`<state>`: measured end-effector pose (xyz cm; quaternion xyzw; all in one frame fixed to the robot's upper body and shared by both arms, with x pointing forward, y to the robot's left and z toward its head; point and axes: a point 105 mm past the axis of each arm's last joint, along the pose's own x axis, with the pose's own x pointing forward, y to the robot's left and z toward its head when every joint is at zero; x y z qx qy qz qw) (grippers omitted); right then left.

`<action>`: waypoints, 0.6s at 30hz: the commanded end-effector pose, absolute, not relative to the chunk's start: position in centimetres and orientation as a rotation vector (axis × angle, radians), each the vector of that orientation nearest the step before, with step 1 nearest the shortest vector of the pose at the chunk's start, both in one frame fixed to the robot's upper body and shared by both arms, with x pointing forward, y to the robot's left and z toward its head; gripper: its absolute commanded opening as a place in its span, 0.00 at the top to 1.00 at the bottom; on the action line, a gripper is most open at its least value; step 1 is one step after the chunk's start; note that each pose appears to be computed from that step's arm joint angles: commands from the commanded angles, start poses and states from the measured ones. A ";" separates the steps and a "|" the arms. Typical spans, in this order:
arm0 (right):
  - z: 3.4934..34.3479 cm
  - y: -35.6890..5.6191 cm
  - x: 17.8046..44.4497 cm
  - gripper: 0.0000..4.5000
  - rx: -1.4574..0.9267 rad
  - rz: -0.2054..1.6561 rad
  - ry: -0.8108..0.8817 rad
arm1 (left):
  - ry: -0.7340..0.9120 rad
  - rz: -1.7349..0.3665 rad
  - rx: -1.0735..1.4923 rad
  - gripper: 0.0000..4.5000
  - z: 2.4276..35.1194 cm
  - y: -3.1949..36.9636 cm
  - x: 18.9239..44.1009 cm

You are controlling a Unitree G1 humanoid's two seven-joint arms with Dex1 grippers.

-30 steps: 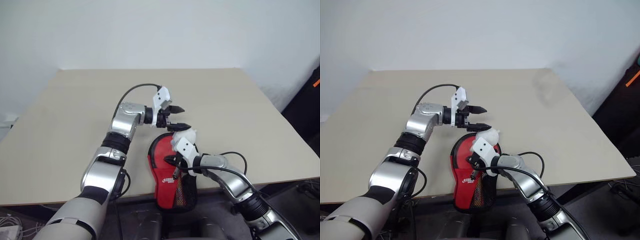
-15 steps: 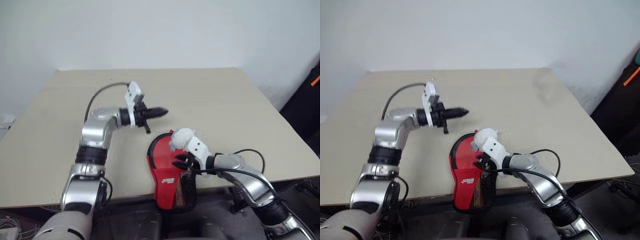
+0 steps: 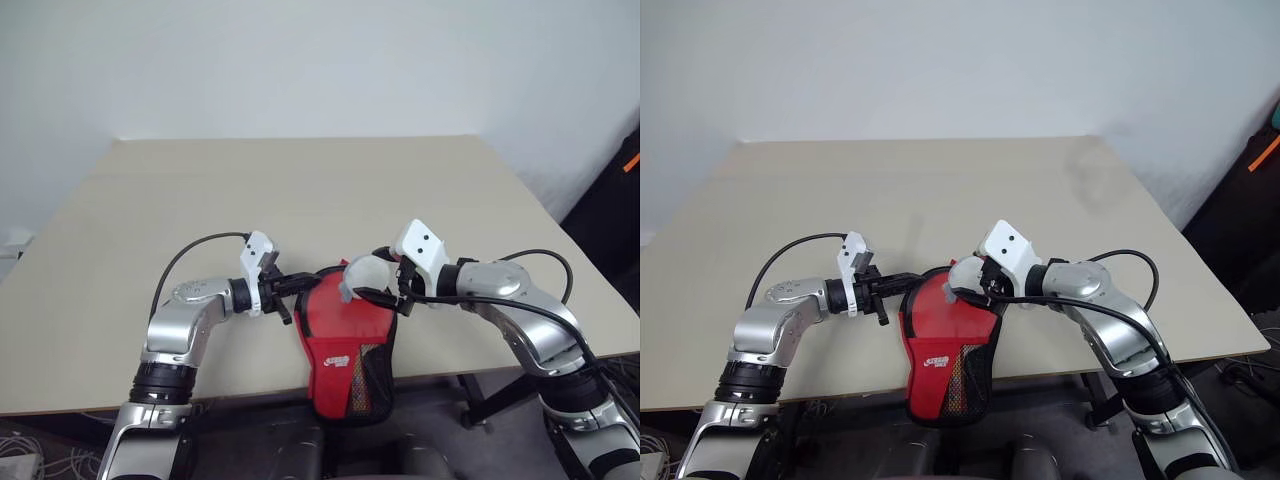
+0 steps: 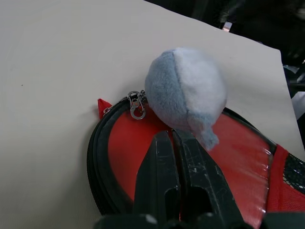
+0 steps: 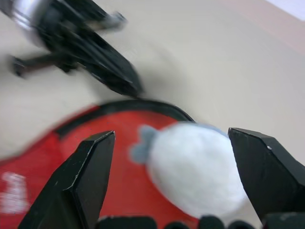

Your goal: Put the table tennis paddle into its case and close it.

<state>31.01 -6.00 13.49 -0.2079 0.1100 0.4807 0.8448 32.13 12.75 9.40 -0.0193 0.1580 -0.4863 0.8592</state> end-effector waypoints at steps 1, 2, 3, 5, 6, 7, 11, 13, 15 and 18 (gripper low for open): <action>13.8 -6.1 32.0 0.08 -0.484 0.994 0.187 | 0.262 -1.055 -0.025 1.00 11.1 11.8 32.1; 13.3 -6.2 32.3 0.08 -0.489 0.991 0.194 | 0.259 -1.056 -0.025 1.00 11.1 11.7 32.1; 13.0 -6.2 32.4 0.08 -0.494 0.989 0.198 | 0.258 -1.056 -0.026 1.00 11.1 11.6 32.0; 11.8 -6.4 33.3 0.08 -0.508 0.973 0.219 | 0.254 -1.061 -0.029 1.00 11.1 11.4 32.0; 11.4 -6.5 33.6 0.08 -0.514 0.965 0.225 | 0.253 -1.061 -0.030 1.00 11.1 11.3 32.1; 11.1 -6.5 33.9 0.08 -0.515 0.963 0.228 | 0.252 -1.061 -0.028 1.00 11.1 11.2 32.1; 10.6 -6.2 34.5 0.08 -0.521 0.959 0.227 | 0.256 -1.061 -0.023 1.00 10.9 11.2 32.2; 10.4 -6.1 34.7 0.08 -0.522 0.958 0.227 | 0.259 -1.063 -0.021 1.00 10.8 11.2 32.1; 10.5 -6.0 35.0 0.16 -0.509 0.946 0.223 | 0.263 -1.063 -0.017 1.00 10.6 11.2 32.1; 10.6 -6.0 35.3 0.35 -0.498 0.936 0.221 | 0.267 -1.064 -0.019 1.00 10.5 11.2 32.0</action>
